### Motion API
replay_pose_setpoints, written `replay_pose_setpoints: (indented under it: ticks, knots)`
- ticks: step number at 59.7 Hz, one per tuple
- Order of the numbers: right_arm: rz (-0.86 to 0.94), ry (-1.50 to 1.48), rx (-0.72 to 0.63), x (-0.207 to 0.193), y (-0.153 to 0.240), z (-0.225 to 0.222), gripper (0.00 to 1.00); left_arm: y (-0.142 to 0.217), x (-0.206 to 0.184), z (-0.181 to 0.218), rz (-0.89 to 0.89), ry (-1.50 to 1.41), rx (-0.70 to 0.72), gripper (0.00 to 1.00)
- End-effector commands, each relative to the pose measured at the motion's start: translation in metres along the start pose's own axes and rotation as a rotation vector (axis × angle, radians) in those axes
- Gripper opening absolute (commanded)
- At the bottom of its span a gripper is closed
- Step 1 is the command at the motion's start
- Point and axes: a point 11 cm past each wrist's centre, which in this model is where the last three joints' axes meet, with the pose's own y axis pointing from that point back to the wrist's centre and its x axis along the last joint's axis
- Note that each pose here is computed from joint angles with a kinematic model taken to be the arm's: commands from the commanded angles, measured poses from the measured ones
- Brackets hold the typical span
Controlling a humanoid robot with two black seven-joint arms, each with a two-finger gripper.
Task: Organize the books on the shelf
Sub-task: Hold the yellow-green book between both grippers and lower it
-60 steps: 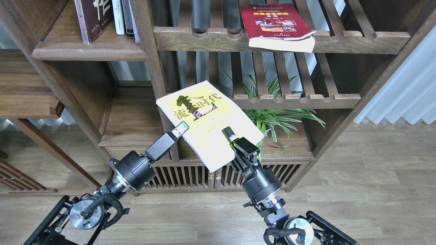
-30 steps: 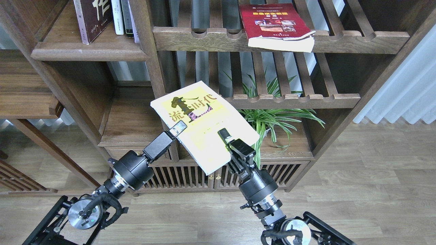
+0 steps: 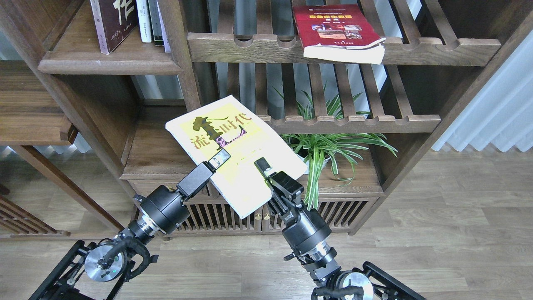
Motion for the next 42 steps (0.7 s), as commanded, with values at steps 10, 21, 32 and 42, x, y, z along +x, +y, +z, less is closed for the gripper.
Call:
replay_pose_setpoints:
  ticks: [10,21,32,42]
  knots:
    - [0.007,0.002,-0.009,0.0025,0.0017,0.0039,0.08,0.0002,0.0003,0.0013,0.001,0.000,-0.009,0.88]
    - [0.010,0.003,-0.009,0.0037,0.0019,0.0040,0.08,0.0005,0.0012,0.0008,0.004,0.001,-0.007,0.77]
    - [0.021,0.007,-0.008,0.0074,0.0029,0.0037,0.08,0.0012,0.0029,0.0001,0.009,0.004,-0.010,0.63]
    - [0.026,0.011,-0.004,0.0090,0.0034,0.0022,0.10,-0.0014,0.0004,-0.0020,-0.010,0.047,-0.017,0.33]
